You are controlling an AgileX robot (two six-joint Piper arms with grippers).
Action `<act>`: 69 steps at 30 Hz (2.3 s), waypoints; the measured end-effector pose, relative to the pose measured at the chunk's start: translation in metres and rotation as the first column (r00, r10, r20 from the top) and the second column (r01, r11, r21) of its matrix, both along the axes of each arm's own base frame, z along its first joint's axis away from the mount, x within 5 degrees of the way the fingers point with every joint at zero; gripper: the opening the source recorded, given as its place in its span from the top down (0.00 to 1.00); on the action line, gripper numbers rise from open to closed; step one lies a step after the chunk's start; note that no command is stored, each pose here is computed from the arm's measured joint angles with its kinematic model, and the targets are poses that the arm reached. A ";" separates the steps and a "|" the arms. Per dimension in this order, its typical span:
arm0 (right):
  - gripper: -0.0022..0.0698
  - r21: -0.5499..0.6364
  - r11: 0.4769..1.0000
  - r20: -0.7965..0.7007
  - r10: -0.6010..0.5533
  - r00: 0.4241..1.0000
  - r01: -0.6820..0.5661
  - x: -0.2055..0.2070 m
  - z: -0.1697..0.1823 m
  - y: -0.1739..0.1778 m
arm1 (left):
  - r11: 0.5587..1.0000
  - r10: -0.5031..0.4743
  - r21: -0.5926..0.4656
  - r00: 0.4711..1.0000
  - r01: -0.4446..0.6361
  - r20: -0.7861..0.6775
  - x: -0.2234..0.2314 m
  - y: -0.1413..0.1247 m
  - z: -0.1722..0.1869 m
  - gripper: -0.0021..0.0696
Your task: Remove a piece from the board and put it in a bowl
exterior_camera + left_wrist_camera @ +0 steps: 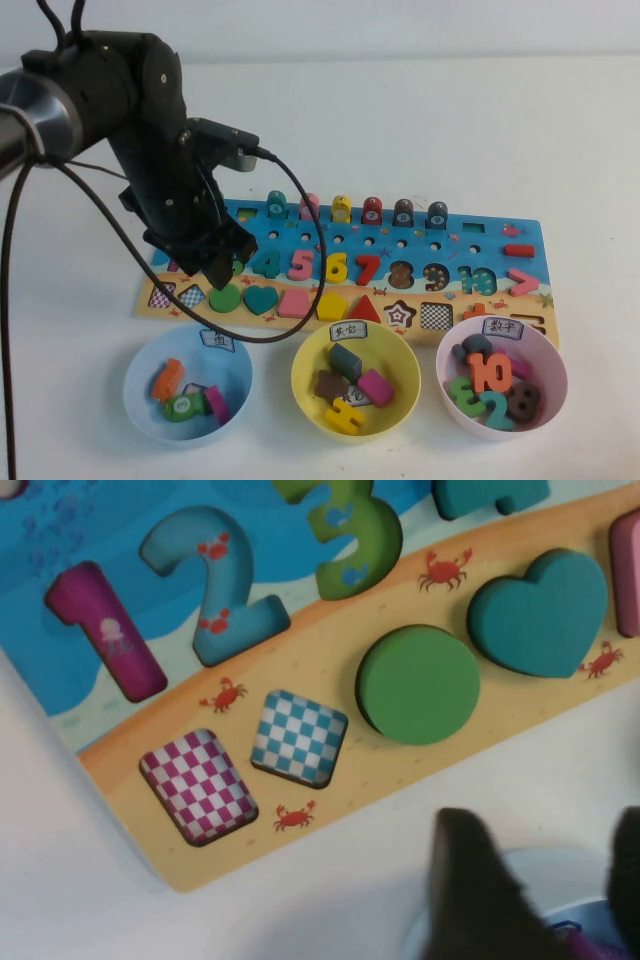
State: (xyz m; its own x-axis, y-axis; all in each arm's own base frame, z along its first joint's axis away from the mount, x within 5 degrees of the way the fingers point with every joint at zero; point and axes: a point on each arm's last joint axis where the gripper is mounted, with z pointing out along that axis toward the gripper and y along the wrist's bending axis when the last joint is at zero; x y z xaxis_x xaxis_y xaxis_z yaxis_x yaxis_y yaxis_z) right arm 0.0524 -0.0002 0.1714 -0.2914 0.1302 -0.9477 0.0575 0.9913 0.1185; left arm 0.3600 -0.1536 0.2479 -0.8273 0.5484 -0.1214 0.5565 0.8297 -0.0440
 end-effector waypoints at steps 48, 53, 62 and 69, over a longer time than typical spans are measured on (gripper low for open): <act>0.99 0.000 1.000 0.000 0.000 1.000 0.000 0.000 0.000 0.000 | 0.786 -0.617 0.065 0.787 0.615 0.022 0.021 -0.008 -0.049 0.39; 0.99 0.000 1.000 0.000 0.000 1.000 0.000 0.000 0.000 0.000 | 0.785 -0.617 0.057 0.787 0.617 -0.007 0.023 -0.009 -0.061 0.39; 0.99 0.000 1.000 0.000 0.000 1.000 0.000 0.000 0.000 0.000 | 0.791 -0.610 0.066 0.792 0.608 0.020 0.026 -0.010 -0.064 0.39; 0.99 0.000 1.000 0.000 0.000 1.000 0.000 0.000 0.000 0.000 | 0.791 -0.610 0.072 0.792 0.607 0.032 0.027 -0.010 -0.064 0.39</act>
State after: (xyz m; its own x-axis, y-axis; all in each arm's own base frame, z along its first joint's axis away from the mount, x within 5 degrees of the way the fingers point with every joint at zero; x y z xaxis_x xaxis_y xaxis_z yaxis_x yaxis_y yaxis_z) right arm 0.0524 -0.0002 0.1714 -0.2914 0.1302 -0.9477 0.0575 0.9913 0.1185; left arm 0.3873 -0.1640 0.1841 -0.3137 0.9434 -0.1079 0.9473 0.3188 0.0330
